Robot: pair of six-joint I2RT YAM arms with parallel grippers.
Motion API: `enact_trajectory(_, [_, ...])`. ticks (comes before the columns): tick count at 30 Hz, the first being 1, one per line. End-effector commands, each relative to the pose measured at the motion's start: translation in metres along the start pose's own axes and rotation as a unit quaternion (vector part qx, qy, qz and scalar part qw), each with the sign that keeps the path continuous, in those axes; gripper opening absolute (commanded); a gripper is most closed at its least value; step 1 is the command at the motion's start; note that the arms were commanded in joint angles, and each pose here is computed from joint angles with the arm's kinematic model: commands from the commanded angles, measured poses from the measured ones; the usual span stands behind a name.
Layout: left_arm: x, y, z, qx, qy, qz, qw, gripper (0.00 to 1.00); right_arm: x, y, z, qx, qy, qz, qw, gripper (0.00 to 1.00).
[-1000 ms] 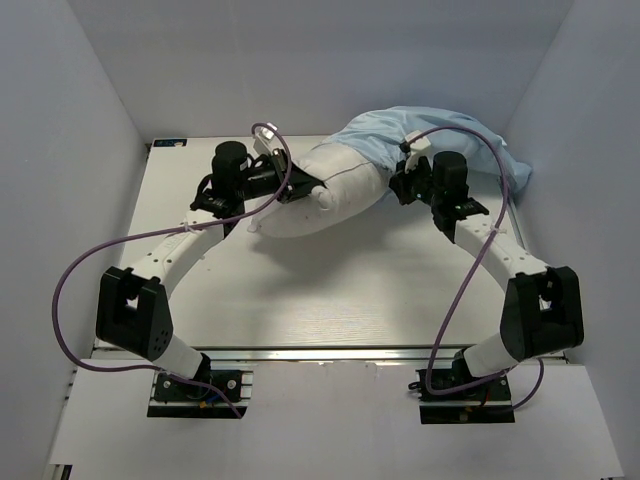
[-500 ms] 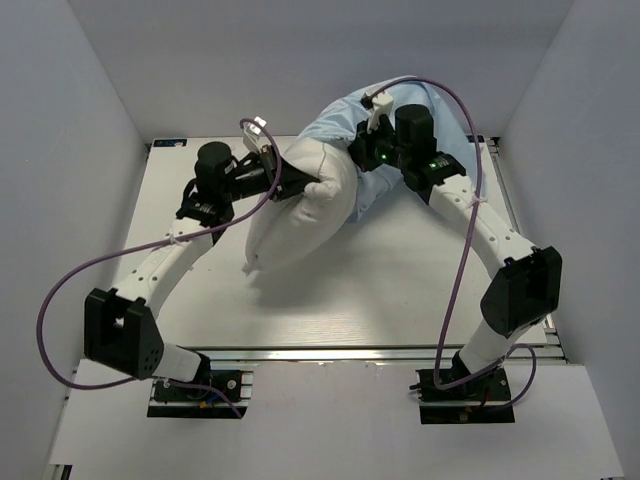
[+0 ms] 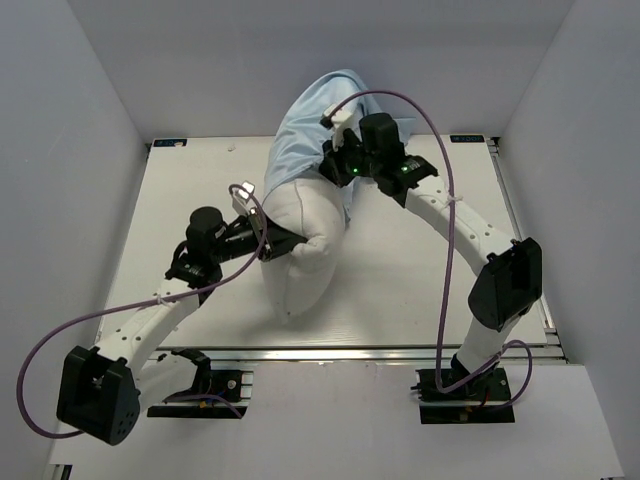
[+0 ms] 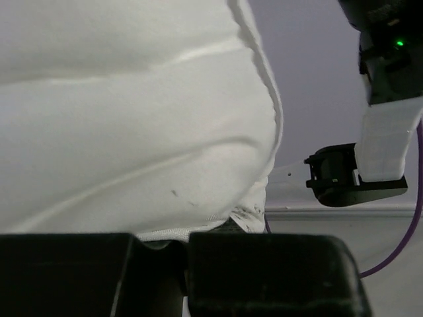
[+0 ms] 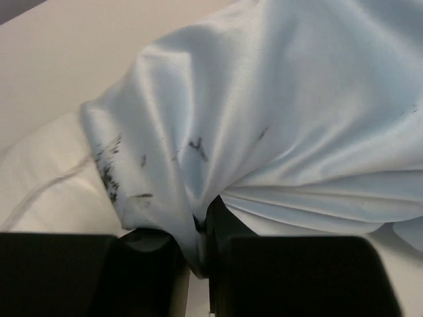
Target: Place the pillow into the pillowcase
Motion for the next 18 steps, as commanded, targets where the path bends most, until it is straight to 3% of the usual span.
enact_trajectory(1, [0.032,0.001,0.008,-0.066,0.02,0.038,0.997,0.0,0.051,-0.002,0.03,-0.058,0.089,0.105,0.989,0.18])
enact_trajectory(5, [0.059,0.007,0.013,-0.102,0.042,0.069,0.991,0.0,0.058,-0.013,-0.008,-0.011,0.105,0.125,0.987,0.41])
enact_trajectory(7, [0.064,0.01,0.017,-0.117,0.048,0.077,0.989,0.0,0.056,-0.013,-0.015,-0.005,0.117,0.12,0.986,0.57])
enact_trajectory(10, [0.068,0.018,0.031,-0.143,0.054,0.079,0.985,0.0,0.052,-0.012,-0.015,-0.008,0.132,0.104,0.986,0.64])
enact_trajectory(14, [0.069,0.028,0.04,-0.153,0.057,0.078,0.983,0.0,0.042,-0.02,-0.019,-0.007,0.146,0.091,0.985,0.56])
enact_trajectory(15, [0.07,0.03,0.04,-0.151,0.059,0.077,0.984,0.0,0.04,-0.021,-0.02,-0.005,0.148,0.095,0.984,0.42])
enact_trajectory(18, [0.073,0.038,0.043,-0.155,0.061,0.08,0.983,0.0,0.033,-0.025,-0.021,-0.004,0.156,0.089,0.984,0.24])
Point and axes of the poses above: each gripper's point midway between its finger pads, its own y axis back along the fingers, its own x axis along the line the jaws close on, z = x × y, the point moved 6 cm from there along y, back along the fingers, and after that the axes turned 9 degrees about y, right-handed, at the moved point
